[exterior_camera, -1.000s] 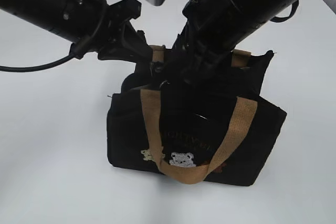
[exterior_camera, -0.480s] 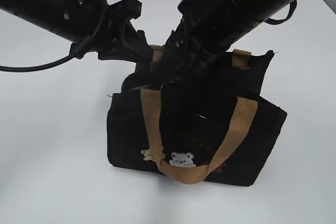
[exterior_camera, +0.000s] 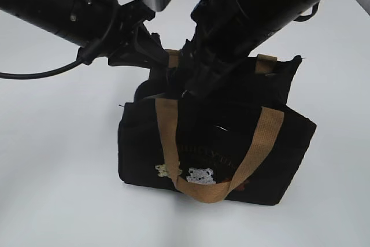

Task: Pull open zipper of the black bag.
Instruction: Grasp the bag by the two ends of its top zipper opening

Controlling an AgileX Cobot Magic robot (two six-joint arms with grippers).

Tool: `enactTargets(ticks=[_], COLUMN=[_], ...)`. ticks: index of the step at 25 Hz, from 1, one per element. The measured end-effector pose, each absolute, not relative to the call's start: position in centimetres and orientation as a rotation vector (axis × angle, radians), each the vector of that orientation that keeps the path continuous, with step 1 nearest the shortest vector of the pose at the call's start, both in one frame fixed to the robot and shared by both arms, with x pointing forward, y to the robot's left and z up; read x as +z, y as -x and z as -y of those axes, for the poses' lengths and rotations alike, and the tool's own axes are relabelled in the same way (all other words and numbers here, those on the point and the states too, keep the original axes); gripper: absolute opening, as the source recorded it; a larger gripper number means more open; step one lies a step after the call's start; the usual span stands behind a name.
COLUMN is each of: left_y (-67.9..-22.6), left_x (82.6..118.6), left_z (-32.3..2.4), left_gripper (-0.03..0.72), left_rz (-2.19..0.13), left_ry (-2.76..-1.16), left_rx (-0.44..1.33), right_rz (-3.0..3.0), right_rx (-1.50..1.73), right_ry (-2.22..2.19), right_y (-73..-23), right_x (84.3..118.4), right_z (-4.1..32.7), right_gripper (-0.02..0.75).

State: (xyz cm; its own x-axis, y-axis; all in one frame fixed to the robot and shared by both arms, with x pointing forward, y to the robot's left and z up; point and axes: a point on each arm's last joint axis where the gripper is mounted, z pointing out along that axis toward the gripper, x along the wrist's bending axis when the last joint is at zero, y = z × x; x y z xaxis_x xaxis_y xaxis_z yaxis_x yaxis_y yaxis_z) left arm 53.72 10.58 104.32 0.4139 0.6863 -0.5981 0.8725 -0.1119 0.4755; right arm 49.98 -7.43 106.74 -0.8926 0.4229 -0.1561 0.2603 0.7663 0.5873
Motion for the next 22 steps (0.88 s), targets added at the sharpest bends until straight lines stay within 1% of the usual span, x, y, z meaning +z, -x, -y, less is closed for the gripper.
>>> enactTargets(ticks=[5, 8, 10, 11, 18, 22], left_y=[-53.7, -53.7, -53.7, -53.7, -53.7, -53.7], left_x=[104.3, 104.3, 104.3, 104.3, 104.4, 104.4], left_z=[-10.6, -10.6, -10.6, -10.6, -10.6, -10.6], left_gripper=[0.030, 0.030, 0.030, 0.030, 0.030, 0.030], left_rz=[-1.335, -1.335, -1.335, -1.335, -1.334, -1.334], left_ry=[-1.857, -1.858, -1.858, -1.858, -1.858, -1.859], left_rx=[-0.291, -0.290, -0.291, -0.291, -0.290, -0.290], right_rz=[-2.709, -2.735, -2.746, -2.748, -2.749, -2.724], right_rx=[0.776, 0.744, 0.731, 0.730, 0.722, 0.711], right_ry=[-0.533, -0.529, -0.527, -0.527, -0.522, -0.490], right_y=[-49.9, -49.7, -49.6, -49.6, -49.6, -49.1], right_x=[106.5, 106.4, 106.3, 106.3, 106.3, 107.4], right_z=[7.7, 7.9, 7.9, 7.9, 8.0, 8.6], right_gripper=[0.384, 0.328, 0.251, 0.242, 0.242, 0.242])
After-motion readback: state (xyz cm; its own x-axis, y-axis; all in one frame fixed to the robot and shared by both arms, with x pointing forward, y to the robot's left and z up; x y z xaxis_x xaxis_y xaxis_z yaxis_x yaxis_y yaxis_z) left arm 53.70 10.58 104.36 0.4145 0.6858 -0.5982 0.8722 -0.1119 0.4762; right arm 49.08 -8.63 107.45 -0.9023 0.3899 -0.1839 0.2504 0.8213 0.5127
